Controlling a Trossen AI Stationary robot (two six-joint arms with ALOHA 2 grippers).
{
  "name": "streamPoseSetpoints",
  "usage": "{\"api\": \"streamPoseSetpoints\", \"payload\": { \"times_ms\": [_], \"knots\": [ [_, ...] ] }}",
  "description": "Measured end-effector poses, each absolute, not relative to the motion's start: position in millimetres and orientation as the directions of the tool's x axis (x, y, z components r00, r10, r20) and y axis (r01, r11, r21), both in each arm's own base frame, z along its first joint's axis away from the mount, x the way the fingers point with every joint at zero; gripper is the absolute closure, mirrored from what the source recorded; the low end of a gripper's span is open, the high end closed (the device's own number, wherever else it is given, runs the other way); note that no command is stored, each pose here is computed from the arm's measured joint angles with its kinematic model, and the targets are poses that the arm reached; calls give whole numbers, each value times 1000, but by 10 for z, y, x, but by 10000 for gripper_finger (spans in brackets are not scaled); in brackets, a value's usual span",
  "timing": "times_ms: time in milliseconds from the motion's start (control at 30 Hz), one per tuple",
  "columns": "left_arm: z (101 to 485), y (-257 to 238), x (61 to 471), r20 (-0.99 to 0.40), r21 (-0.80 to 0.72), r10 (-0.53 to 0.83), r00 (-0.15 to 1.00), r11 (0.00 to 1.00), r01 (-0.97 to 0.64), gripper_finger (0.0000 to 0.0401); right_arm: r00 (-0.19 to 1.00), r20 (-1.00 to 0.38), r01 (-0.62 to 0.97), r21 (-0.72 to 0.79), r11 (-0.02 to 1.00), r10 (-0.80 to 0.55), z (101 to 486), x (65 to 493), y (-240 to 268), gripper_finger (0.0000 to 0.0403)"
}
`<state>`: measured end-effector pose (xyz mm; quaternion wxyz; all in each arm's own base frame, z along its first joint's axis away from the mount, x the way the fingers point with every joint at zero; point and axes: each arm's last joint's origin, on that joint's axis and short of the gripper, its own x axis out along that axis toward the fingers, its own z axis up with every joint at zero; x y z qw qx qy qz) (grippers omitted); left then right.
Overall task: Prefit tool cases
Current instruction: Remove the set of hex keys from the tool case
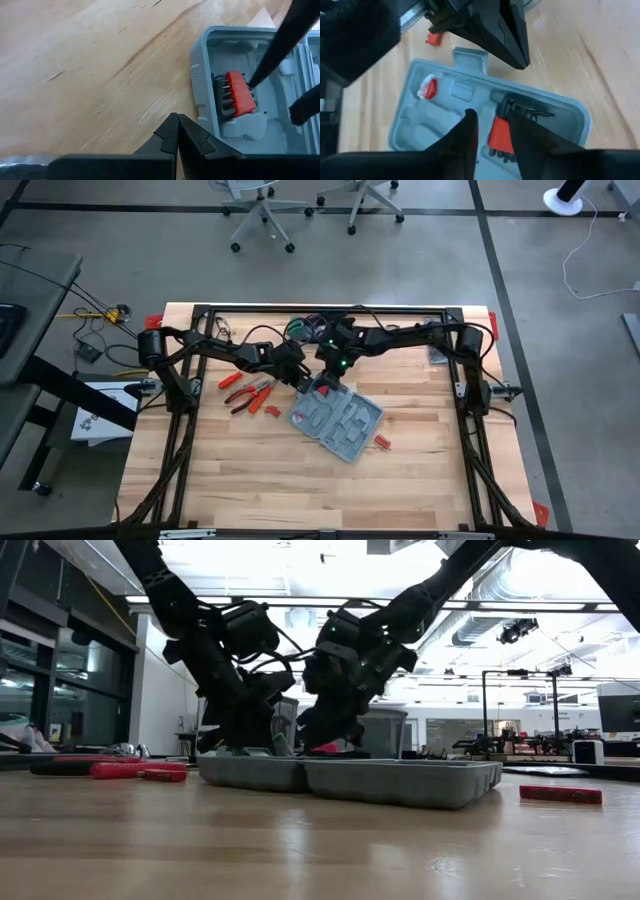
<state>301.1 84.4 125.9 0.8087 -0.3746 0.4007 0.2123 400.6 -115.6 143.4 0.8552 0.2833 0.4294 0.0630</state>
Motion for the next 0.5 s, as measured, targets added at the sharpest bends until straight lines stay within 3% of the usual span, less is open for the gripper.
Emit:
{"api": "streamPoseSetpoints", "payload": {
  "times_ms": [167, 500],
  "knots": [
    [1259, 836, 3014, -807, -436, 40, 589, 631, -641, 401, 613, -741, 188, 474, 860, 274, 1395, 4006, -1176, 273],
    [1258, 825, 3016, -808, -431, 42, 588, 639, -637, 401, 595, -764, 207, 445, 871, 249, 1377, 3984, -1191, 271]
  ]
}}
